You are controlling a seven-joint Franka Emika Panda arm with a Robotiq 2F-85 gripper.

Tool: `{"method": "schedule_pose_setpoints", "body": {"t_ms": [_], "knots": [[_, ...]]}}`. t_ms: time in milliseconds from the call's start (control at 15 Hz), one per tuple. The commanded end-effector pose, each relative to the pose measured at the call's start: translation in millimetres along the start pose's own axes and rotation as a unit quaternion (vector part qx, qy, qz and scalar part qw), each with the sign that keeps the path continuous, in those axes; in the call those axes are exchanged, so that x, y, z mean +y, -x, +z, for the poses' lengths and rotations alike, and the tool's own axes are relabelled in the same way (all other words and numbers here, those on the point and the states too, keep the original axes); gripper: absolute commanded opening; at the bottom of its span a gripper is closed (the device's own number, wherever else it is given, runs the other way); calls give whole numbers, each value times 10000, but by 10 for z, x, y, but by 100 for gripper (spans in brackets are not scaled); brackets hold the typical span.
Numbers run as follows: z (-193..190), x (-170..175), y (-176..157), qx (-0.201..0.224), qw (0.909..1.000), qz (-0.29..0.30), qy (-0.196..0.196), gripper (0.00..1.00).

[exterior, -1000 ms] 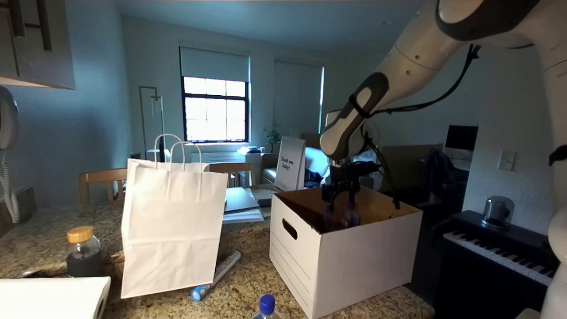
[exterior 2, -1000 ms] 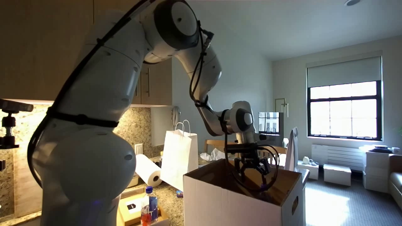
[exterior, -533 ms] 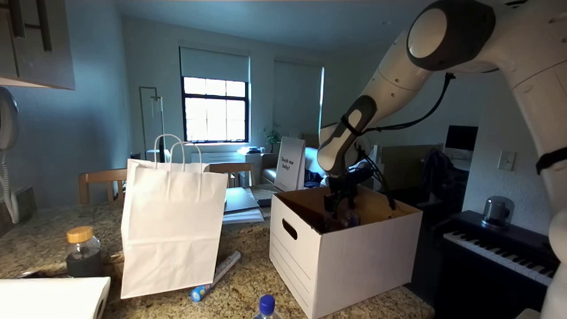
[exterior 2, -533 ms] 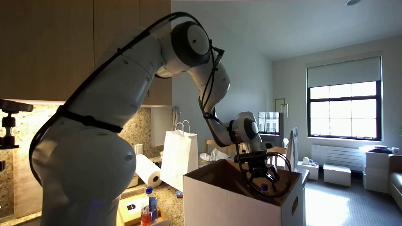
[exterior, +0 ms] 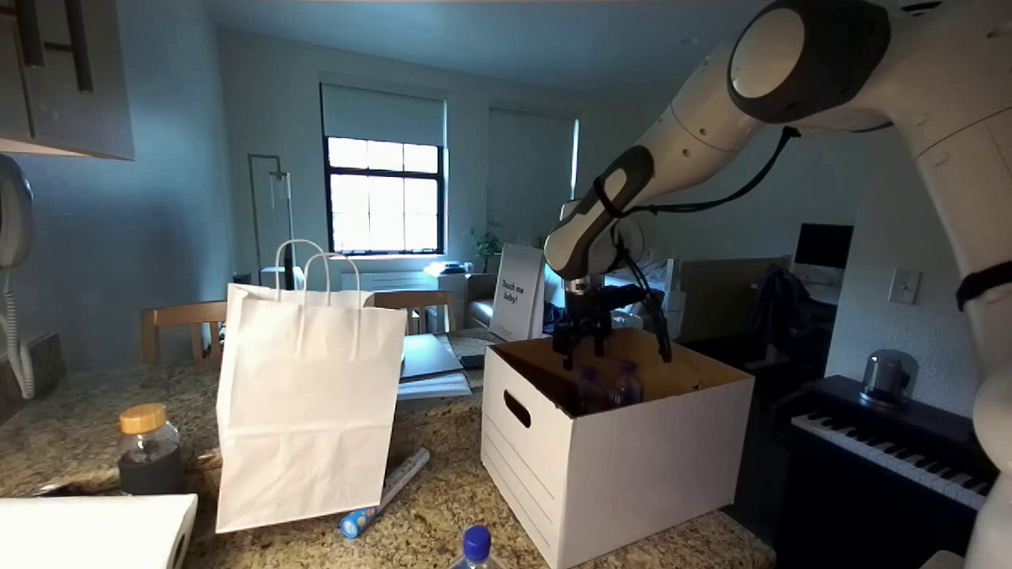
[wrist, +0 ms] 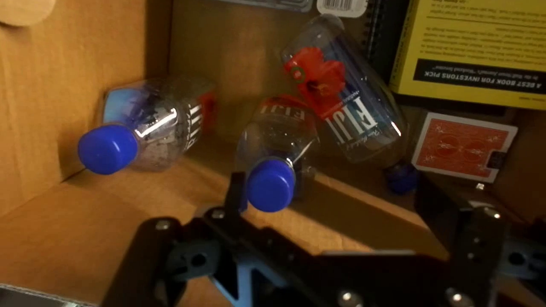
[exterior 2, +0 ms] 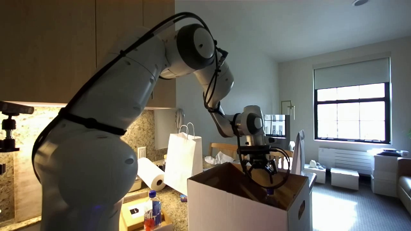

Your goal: Take two bottles out of the white storage box

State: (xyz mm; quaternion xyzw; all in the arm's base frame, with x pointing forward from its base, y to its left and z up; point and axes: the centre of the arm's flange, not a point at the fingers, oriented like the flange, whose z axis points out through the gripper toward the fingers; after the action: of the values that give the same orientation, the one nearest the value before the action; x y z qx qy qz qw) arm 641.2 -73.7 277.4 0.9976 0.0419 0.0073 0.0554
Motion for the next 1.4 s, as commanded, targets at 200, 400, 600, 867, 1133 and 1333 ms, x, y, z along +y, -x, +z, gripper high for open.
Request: {"method": "schedule_pose_setpoints", "body": {"t_ms": [200, 400, 600, 867, 1133, 1333], "knots": [[149, 167, -29, 185, 9989, 303, -291, 100], [275, 229, -29, 248, 9982, 440, -326, 100], [376, 269, -42, 419, 9970, 550, -355, 100], [461, 273, -81, 707, 9946, 657, -383, 60], [468, 238, -90, 823, 9931, 722, -431, 34], [451, 224, -66, 913, 9914, 828, -436, 13]]}}
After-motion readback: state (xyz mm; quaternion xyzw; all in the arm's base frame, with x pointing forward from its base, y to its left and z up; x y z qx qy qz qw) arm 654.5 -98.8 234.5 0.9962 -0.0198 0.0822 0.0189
